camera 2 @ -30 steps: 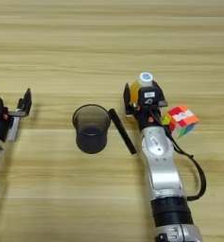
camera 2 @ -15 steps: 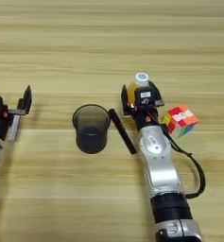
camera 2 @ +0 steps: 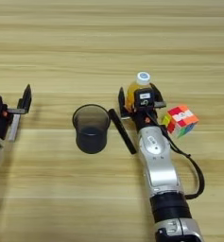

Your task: Move the objects on the table

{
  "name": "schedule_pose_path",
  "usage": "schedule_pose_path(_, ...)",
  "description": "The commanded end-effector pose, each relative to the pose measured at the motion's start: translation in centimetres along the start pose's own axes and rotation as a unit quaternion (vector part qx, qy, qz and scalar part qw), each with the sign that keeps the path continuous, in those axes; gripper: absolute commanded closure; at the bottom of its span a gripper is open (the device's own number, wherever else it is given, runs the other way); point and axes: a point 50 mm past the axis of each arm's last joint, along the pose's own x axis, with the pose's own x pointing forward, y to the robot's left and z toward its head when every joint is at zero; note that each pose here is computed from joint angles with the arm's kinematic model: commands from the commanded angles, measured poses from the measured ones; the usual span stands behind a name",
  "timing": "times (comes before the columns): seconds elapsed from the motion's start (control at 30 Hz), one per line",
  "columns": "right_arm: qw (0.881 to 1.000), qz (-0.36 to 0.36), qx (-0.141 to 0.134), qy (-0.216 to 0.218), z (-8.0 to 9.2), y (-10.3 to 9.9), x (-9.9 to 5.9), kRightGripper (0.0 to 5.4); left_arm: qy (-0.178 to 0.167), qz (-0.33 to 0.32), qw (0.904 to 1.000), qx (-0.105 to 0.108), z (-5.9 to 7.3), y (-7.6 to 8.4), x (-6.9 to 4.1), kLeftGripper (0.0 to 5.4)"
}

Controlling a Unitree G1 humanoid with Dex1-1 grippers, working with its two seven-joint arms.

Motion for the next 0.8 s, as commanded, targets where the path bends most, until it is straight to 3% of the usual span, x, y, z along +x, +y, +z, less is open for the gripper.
schedule_pose_path(0.03, 1.0, -0.003, 0.006, 0.006, -0.1, -0.2, 0.1, 0.26, 0.004, -0.008, 0.9999, 0.007, 0.0, 0.0, 0.0, 0.0)
schedule_pose_path(0.1, 1.0, -0.005, 0.007, 0.004, -0.1, -0.3, 0.1, 0.04, 0.005, -0.008, 0.9999, 0.007, 0.0, -0.1, 0.0, 0.0)
schedule_pose_path(0.4, 0.999, -0.024, 0.004, -0.034, 1.2, -0.9, -0.4, 0.04, 0.013, -0.004, 0.9999, 0.011, -0.7, 0.0, 0.1, 0.0)
schedule_pose_path(0.53, 0.997, -0.027, 0.008, -0.067, 2.3, -1.2, -1.2, 0.04, 0.009, 0.005, 0.9999, 0.013, -0.9, 0.2, 0.1, 0.0)
schedule_pose_path(0.63, 0.996, -0.031, -0.006, -0.08, 2.7, -1.4, -1.8, 0.04, 0.008, 0.008, 0.9999, 0.011, -1.2, 0.3, 0.1, 0.0)
schedule_pose_path(0.8, 0.996, -0.027, -0.007, -0.088, 3.0, -1.5, -3.2, 0.04, 0.007, 0.012, 0.9999, 0.006, -1.6, 0.5, 0.0, 0.0)
